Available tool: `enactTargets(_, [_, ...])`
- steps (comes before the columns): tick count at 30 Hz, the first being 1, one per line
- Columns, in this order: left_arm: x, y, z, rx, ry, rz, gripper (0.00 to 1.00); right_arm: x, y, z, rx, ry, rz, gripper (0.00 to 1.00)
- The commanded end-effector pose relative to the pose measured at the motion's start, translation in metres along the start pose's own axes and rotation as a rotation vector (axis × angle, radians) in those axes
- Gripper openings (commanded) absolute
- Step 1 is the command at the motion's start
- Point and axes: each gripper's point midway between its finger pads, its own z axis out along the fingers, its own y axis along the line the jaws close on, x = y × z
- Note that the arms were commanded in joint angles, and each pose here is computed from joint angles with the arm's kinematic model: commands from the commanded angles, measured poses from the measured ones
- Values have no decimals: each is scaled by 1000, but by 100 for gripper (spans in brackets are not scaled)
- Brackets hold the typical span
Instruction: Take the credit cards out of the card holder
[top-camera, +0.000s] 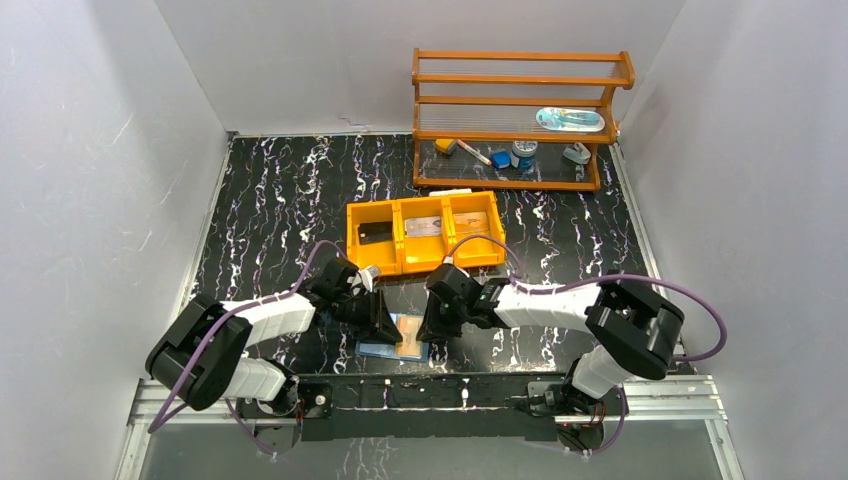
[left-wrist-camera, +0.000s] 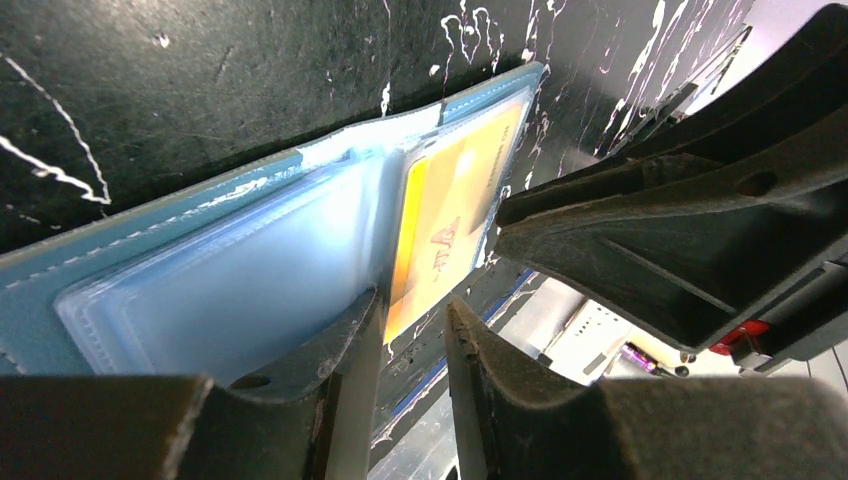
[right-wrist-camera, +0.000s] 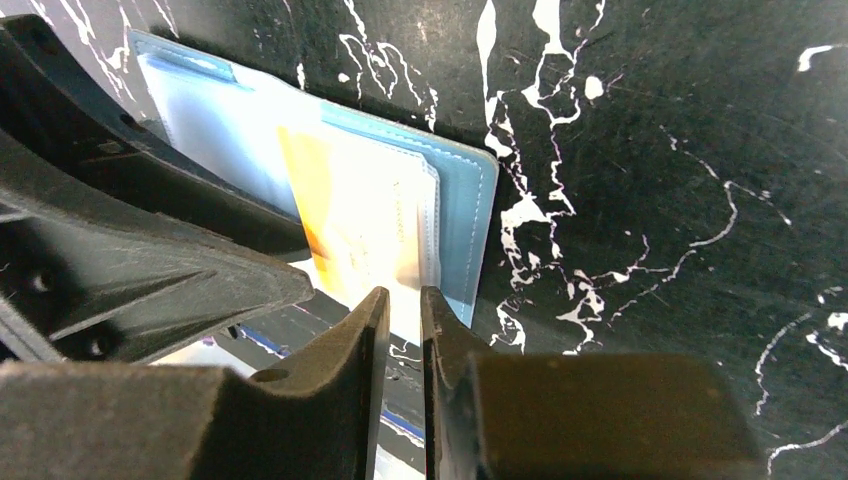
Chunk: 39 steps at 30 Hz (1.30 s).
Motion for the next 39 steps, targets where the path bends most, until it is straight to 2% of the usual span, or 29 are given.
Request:
enactTargets(1, [8,23,-1,-94,1,-18,29,6,6,8,-29,41,-11,25])
enactTargets(6, [11,26,0,-98,7,-24,30,11,-4,16,-12,55,8,24])
enactTargets(11, [16,29,2,-79,18,-44,30,19,-8,22,-31,84,40,19])
enactTargets(17, [20,12,8,50,36,-66,23,29,-13,29,-53,122,75,10])
enactTargets(22, [15,-2,9,117,43,-24,14,30,-6,33,-77,138,54,9])
enactTargets(26, [11,-3,7,92,46,25,0,27,-1,34,-92,128,36,9])
enactTargets(31, [-1,-11,-1,60,-19,82,0,26,1,34,-86,132,33,10])
enactTargets(39, [-17,8,-22,-149,-132,111,0,14,-18,25,-13,58,65,15])
